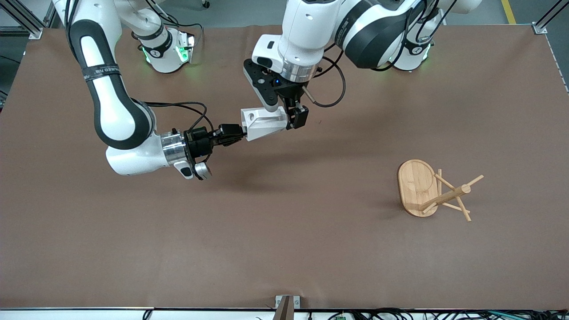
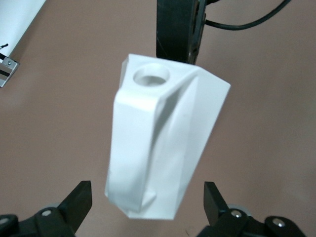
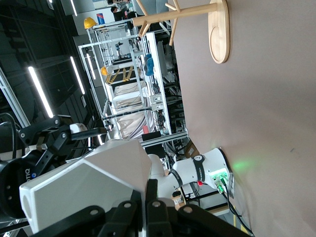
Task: Hang cup on rack
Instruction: 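Grasp the cup with the left gripper beside the right gripper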
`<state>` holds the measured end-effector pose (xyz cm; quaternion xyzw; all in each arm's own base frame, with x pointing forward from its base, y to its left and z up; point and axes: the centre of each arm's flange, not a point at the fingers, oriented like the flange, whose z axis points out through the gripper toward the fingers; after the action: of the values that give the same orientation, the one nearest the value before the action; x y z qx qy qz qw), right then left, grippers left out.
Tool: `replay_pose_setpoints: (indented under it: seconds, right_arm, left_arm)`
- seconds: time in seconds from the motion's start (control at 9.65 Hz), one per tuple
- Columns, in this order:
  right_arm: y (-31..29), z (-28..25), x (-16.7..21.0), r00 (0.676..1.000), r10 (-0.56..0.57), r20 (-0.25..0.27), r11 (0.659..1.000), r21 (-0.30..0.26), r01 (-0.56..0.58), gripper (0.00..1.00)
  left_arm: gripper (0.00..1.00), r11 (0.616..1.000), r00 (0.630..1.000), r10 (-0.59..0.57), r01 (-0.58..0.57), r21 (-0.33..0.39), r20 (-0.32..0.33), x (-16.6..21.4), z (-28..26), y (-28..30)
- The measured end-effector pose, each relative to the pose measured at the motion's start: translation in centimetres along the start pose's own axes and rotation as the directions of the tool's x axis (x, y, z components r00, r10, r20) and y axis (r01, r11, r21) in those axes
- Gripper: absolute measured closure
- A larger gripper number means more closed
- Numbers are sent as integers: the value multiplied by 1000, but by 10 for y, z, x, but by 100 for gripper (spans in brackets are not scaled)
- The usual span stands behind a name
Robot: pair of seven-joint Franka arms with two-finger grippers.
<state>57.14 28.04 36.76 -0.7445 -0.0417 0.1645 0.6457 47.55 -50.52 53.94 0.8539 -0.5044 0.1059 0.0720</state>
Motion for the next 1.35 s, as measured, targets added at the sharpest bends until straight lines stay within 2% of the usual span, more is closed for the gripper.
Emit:
replay_pose_setpoints:
  seconds: [0.62,0.83,0.93,1.14,1.24,1.35]
  right_arm:
    - [-5,4,1,1000,-10,7,1000,2,10,96]
    - [-6,4,2,1000,-13,2,1000,1,13,96]
    - [-6,3,2,1000,-16,0,1000,0,16,96]
    - [-7,3,3,1000,-20,0,1000,1,20,96]
    - [-9,3,3,1000,-24,0,1000,2,24,94]
    - [-13,4,3,1000,-27,10,1000,7,27,81]
  left_arm:
    - [3,1000,1000,31,-31,0,-8,3,8,-1]
    - [13,999,999,34,-34,-1,-10,4,7,1]
    - [22,999,999,54,-54,-2,-8,4,6,3]
    - [23,999,998,55,-55,-1,-10,4,5,2]
    - [23,999,999,52,-52,0,-12,4,3,1]
    - [23,999,999,36,-36,4,-12,3,3,-4]
